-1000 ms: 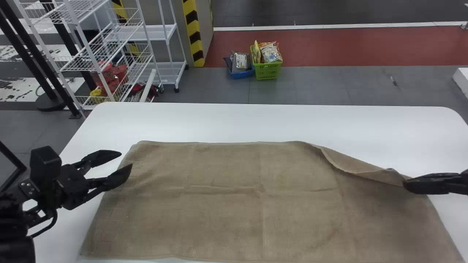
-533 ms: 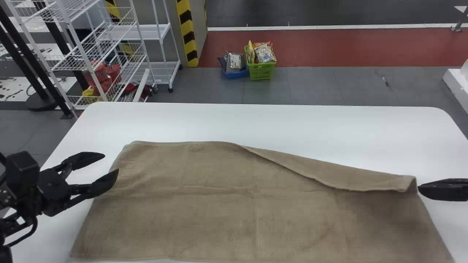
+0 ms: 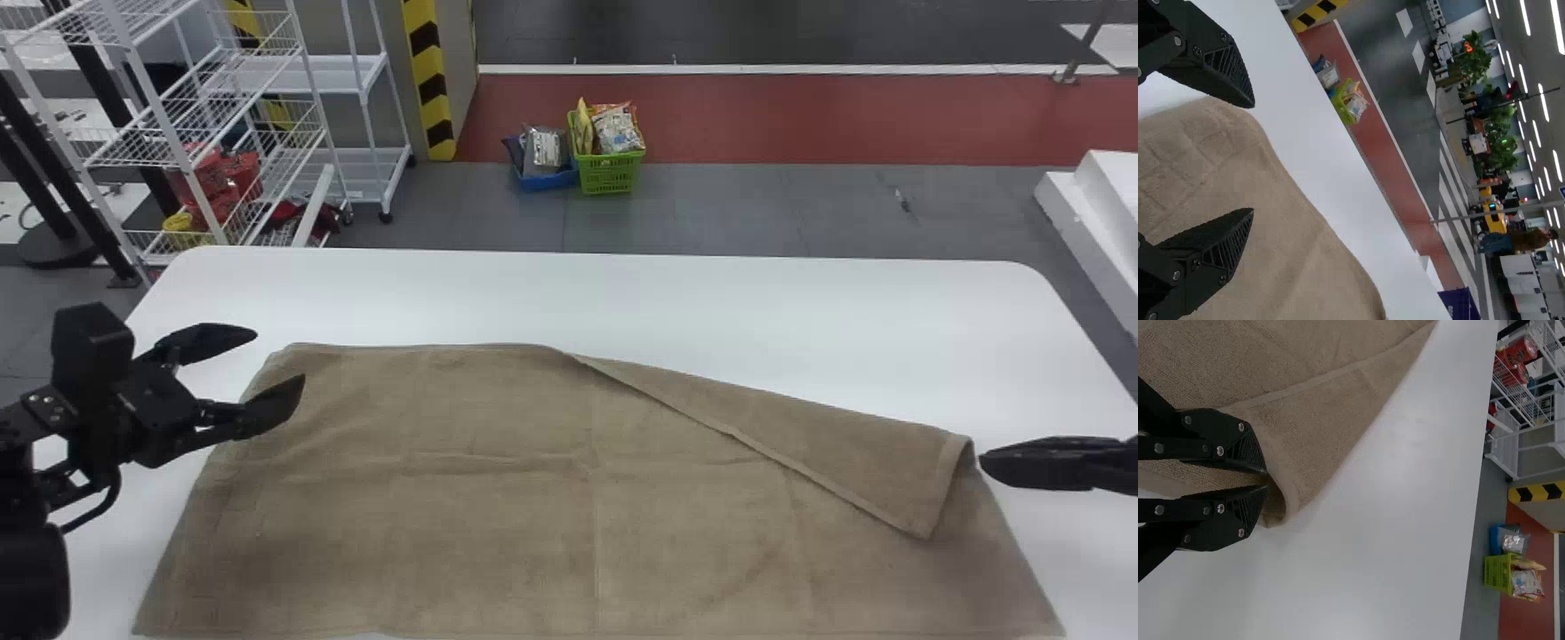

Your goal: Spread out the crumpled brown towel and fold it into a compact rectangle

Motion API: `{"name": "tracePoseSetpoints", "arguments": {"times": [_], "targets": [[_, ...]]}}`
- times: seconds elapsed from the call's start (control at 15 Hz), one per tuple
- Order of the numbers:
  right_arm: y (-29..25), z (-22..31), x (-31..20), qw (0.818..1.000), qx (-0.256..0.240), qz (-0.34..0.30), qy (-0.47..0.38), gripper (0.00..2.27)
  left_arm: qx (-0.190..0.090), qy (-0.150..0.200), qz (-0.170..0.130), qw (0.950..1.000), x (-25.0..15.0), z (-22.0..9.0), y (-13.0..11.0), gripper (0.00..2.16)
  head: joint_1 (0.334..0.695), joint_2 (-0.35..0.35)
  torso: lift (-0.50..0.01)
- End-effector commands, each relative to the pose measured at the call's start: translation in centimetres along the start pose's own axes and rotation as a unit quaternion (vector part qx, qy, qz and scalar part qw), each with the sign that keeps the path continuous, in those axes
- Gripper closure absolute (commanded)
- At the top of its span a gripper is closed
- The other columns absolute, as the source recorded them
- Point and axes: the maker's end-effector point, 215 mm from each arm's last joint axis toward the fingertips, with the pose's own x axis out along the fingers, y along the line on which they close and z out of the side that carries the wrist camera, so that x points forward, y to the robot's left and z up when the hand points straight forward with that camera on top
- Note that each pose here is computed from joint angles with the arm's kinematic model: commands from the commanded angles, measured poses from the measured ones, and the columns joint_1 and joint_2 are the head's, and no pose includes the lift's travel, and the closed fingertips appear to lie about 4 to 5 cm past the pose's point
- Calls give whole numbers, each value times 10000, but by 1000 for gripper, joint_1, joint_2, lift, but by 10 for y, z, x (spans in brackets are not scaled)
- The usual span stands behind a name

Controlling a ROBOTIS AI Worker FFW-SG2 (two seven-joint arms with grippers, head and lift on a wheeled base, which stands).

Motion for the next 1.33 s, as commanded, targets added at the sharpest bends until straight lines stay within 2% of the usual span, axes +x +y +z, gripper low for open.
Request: {"name": "tracePoseSetpoints", "arguments": {"times": [0.0,0.27,0.6,0.73,0.93,1.2,1.27], "targets": [[-1,-2,-2,9997,263,9,-26,917,121,64,-44,9999,20,11,-4,309,695,31,-127],[-14,-3,-21,9946,983,61,-323,572,310,328,-15,9990,44,7,-1,313,695,-6,-127],[-23,-4,-30,9922,1159,60,-464,572,557,717,-85,9958,65,-1,14,329,695,-25,-127],[-22,-4,-30,9919,1172,104,-483,572,644,881,-238,9937,69,-6,13,444,695,-25,-127],[-25,-2,-34,9911,1201,125,-554,572,754,1078,-388,9906,69,-10,12,451,695,-25,-127],[-24,-2,-34,9910,1211,138,-549,572,682,1335,-510,9874,68,-16,13,451,695,-25,-127],[-24,-2,-34,9910,1215,133,-554,572,547,1464,-566,9861,68,-23,13,454,695,-24,-127]]}}
